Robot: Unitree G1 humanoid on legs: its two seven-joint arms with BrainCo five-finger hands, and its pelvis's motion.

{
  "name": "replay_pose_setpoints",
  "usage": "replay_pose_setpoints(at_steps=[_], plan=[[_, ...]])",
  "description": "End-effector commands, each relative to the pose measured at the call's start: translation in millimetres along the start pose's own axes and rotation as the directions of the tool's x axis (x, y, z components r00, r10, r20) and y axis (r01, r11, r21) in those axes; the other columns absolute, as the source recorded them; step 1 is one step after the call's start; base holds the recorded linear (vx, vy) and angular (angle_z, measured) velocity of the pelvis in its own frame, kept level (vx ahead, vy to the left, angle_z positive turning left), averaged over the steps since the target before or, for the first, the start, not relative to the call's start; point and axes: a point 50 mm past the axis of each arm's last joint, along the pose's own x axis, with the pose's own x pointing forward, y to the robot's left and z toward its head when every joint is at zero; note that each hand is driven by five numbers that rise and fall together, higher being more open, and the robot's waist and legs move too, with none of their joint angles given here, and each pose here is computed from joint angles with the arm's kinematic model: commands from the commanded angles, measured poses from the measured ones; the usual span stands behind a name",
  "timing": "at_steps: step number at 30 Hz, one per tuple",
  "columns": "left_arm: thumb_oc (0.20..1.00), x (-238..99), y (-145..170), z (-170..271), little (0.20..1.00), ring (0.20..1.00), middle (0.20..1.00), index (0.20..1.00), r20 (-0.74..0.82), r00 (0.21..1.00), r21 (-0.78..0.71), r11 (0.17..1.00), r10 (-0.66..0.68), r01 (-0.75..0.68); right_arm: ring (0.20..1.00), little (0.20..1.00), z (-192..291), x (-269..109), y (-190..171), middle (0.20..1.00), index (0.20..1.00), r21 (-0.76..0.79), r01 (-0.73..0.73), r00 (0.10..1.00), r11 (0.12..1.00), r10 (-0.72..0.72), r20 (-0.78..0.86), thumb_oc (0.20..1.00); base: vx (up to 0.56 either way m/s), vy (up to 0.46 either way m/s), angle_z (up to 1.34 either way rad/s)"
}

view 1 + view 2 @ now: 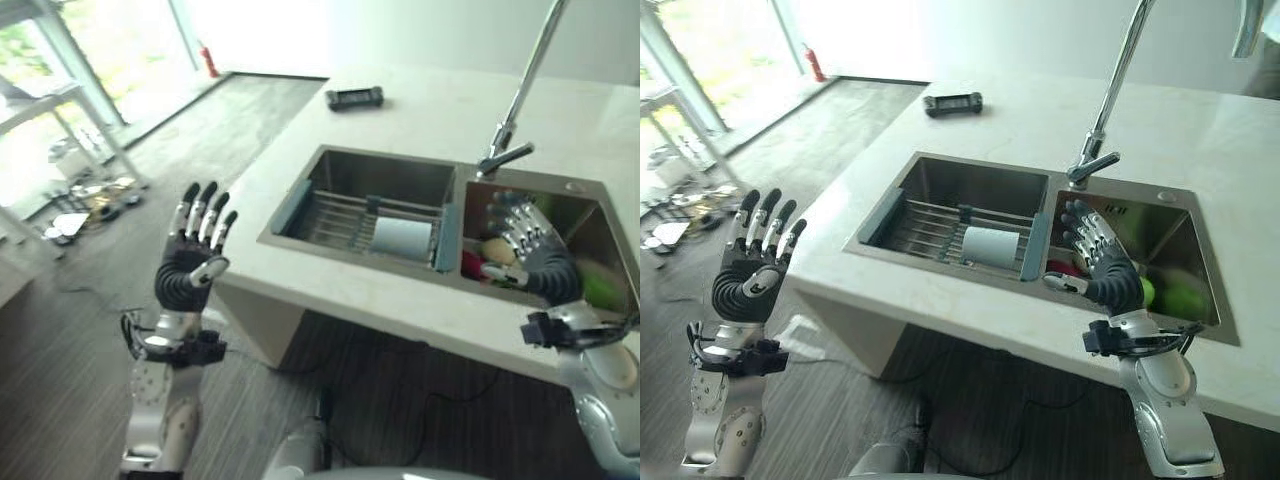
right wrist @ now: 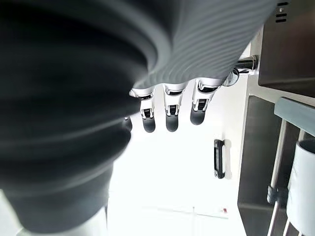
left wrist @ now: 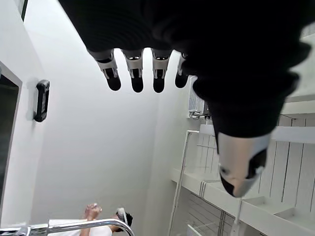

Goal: Place the dishes in the dishwasher.

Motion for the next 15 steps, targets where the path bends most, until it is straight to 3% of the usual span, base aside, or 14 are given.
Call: replay_pose_setpoints(at_steps=[1,7,15], plan=[[1.0,12.5,-6.9,17.8,1.0,1.0,1.0,1.0,0.077,0.994,0.033,0.996,-0.08,0.077,1.0,1.0,25.6,6.4,-5.9,1.0,1.0,-0.005,0.03,0.988,1.0,-0.029,0.154,1.0,0.18,0.248,0.17],[1.0,14.2,-7.5,17.3,1.0,1.0,1.0,1.0,0.032,0.994,0.046,0.994,-0.105,0.104,1.0,1.0,21.0,2.3,-5.9,1.0,1.0,0.018,0.077,0.986,0.997,-0.079,0.145,1.0,0.13,0.127,0.03],[1.0,20.8,-4.5,21.2,1.0,1.0,1.0,1.0,0.024,0.996,0.202,0.976,-0.084,0.077,1.0,1.0,16.8,13.2,3.9,1.0,1.0,0.046,0.047,0.988,0.998,-0.054,0.144,1.0,0.04,-0.021,-0.74]])
